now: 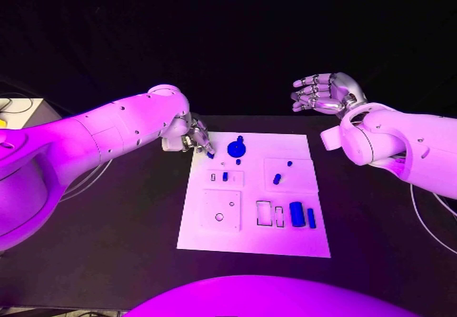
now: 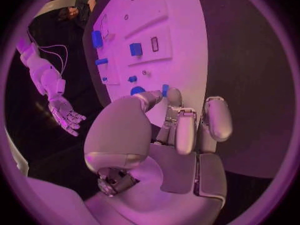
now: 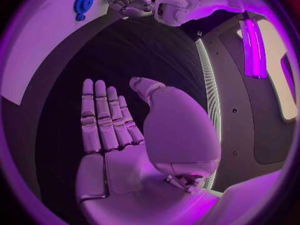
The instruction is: Assemble the parts on the task board
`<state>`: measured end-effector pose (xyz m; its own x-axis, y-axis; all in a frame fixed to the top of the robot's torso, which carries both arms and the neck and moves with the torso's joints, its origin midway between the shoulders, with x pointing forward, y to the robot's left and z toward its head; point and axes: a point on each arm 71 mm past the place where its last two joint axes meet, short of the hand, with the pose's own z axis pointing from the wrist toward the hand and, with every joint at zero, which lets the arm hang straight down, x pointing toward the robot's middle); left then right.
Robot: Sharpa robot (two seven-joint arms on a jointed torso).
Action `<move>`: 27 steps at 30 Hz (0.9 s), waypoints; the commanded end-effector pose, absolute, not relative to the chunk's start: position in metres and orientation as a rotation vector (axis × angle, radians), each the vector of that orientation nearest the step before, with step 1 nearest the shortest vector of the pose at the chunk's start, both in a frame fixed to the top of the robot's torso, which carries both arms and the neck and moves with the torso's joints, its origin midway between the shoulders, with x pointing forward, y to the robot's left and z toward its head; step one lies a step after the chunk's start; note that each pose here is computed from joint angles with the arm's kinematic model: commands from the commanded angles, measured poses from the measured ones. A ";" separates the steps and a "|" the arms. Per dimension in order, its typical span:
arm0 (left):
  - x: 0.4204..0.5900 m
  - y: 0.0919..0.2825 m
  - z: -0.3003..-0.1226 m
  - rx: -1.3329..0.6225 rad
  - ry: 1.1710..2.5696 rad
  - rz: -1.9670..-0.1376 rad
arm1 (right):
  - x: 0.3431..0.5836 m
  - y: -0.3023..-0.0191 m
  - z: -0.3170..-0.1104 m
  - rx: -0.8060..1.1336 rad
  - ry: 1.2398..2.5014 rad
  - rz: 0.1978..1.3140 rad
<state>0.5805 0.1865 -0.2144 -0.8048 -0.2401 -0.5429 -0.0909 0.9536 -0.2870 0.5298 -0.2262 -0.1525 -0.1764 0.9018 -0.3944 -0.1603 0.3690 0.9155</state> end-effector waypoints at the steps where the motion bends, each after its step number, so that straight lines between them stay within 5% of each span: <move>1: 0.579 0.185 -0.215 -0.247 2.517 -0.373 | 0.529 -0.225 -0.153 0.719 1.431 1.118; 27: 0.564 0.190 -0.210 -0.290 2.456 -0.469 | 0.531 -0.234 -0.154 0.731 1.415 1.109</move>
